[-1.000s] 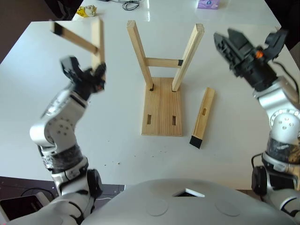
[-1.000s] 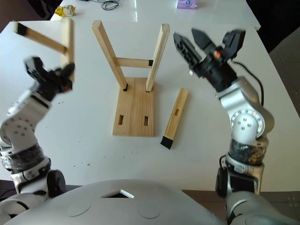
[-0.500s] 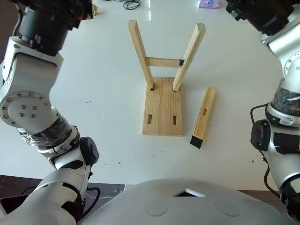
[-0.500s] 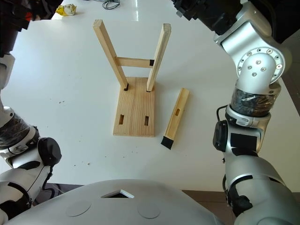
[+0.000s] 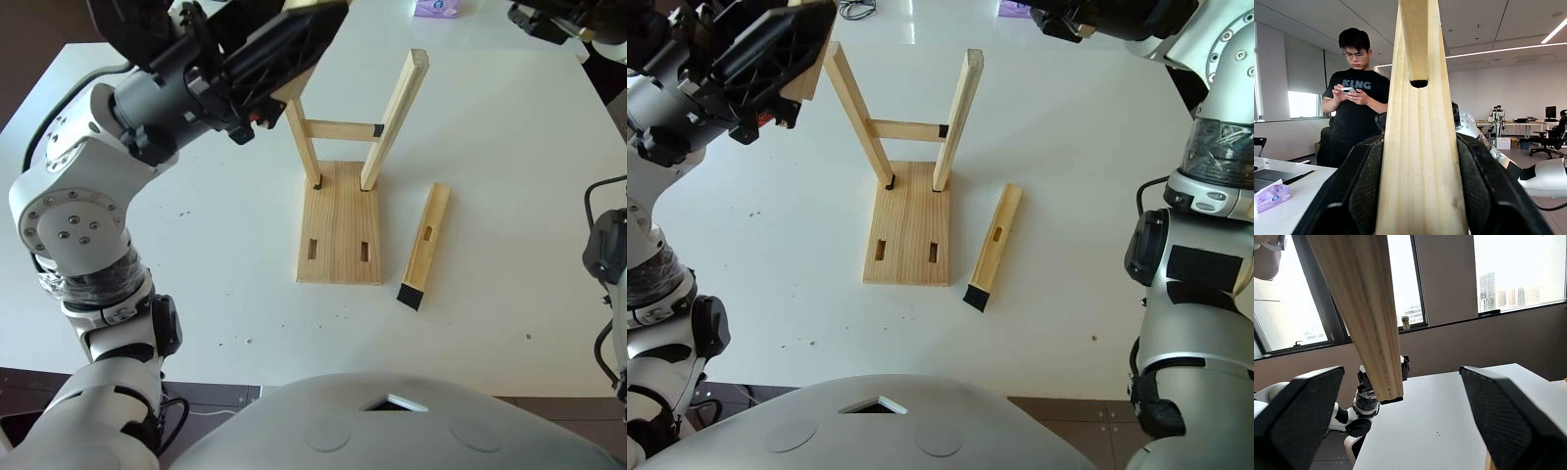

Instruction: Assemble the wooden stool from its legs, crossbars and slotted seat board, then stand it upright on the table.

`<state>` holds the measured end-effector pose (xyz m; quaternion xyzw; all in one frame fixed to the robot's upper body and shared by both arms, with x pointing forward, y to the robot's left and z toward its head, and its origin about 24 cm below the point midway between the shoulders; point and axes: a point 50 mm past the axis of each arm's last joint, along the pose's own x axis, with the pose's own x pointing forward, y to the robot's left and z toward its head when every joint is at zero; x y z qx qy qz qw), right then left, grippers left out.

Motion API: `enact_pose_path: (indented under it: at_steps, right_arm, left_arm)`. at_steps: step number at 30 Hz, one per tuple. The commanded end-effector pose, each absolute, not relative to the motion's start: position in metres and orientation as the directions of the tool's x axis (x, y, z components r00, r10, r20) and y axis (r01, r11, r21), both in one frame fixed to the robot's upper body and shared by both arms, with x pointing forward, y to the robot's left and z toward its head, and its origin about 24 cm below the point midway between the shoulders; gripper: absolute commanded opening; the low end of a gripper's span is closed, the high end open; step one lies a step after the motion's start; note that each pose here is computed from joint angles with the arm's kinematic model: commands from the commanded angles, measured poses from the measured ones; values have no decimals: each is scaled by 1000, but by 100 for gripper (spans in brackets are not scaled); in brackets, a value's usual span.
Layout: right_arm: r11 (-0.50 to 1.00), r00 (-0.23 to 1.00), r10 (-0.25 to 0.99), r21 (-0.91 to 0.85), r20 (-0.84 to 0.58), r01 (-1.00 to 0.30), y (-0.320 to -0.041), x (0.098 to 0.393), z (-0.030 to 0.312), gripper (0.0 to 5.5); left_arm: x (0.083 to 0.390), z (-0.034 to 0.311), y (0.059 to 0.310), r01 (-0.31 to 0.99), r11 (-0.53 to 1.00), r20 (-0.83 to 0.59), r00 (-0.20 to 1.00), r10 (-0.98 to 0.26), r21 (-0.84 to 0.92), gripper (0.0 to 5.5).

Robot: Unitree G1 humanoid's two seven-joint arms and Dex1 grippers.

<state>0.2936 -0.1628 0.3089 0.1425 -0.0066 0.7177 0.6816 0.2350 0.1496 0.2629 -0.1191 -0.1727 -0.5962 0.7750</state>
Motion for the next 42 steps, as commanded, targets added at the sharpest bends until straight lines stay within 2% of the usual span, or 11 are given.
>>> enact_pose_path:
  at_steps: [1, 11, 22, 36, 42]
  right_arm:
    - [-145, -104, 964, 154, 246, -977, -161, 285, 323, 436]
    - [-208, -138, 929, 178, 343, -962, -166, 282, 335, 436]
    - [-236, -158, 930, 211, 331, -949, -117, 276, 318, 436]
    - [-152, -67, 940, 234, 335, -960, -141, 277, 309, 221]
    - [-165, -90, 947, 228, 308, -960, -144, 274, 310, 214]
  left_arm:
    - [234, 257, 150, 972, 231, 388, 199, -900, 37, 205]
    - [230, 235, 142, 980, 199, 363, 189, -912, -13, 205]
    - [230, 226, 135, 983, 180, 362, 183, -914, -41, 205]
    - [229, 225, 147, 982, 180, 336, 186, -923, -50, 205]
    - [230, 221, 146, 985, 163, 288, 175, -941, -63, 205]
